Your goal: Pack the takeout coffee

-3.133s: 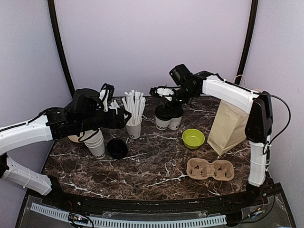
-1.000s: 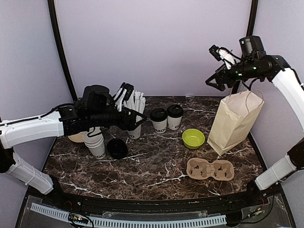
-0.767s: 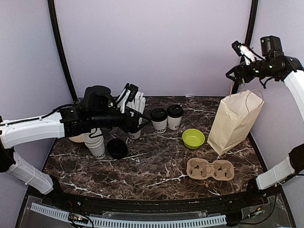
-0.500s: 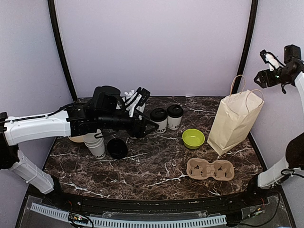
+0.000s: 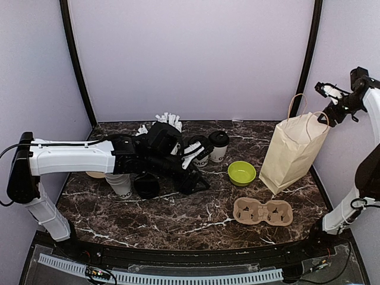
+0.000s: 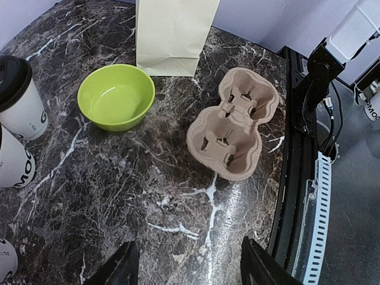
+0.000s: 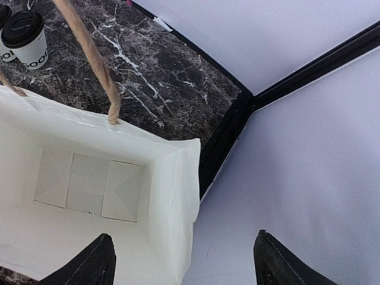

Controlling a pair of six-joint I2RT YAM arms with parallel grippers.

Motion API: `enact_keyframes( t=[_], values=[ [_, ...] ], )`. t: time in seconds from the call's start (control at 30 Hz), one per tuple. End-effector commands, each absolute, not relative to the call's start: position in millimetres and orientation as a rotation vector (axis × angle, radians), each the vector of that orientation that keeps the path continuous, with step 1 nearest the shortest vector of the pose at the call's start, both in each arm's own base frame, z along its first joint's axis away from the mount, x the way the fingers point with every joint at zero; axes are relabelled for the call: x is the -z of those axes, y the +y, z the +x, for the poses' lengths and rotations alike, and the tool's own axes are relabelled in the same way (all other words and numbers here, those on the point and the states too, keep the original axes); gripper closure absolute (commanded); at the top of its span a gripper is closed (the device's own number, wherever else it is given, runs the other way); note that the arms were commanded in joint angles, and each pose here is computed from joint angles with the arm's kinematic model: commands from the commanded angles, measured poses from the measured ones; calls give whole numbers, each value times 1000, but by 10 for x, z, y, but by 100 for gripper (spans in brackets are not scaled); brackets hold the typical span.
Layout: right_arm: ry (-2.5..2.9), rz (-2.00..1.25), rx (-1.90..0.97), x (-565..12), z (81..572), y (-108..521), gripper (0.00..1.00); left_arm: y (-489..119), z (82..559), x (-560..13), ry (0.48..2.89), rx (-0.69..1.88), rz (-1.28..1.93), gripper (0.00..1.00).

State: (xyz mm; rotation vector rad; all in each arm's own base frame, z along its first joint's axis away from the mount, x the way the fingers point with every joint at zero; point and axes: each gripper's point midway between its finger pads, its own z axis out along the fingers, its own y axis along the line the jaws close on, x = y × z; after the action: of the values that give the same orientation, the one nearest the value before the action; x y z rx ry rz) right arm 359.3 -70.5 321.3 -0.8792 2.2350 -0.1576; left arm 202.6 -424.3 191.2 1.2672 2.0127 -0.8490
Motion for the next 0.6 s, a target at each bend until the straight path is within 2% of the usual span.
enact_keyframes(
  t=[0.0, 0.43, 0.57],
  values=[
    [2166, -1049, 143, -3131, 3761, -516, 18, -4227, 2042, -2061, 2006, 826, 1250, 39],
    [2023, -1275, 84, -3026, 4132, -55, 16, -4187, 2015, -2118, 2029, 823, 1205, 38],
    [1993, -1362, 10, -2980, 4057, 76, 25, -4202, 2004, -2118, 2028, 826, 1206, 39]
  ],
)
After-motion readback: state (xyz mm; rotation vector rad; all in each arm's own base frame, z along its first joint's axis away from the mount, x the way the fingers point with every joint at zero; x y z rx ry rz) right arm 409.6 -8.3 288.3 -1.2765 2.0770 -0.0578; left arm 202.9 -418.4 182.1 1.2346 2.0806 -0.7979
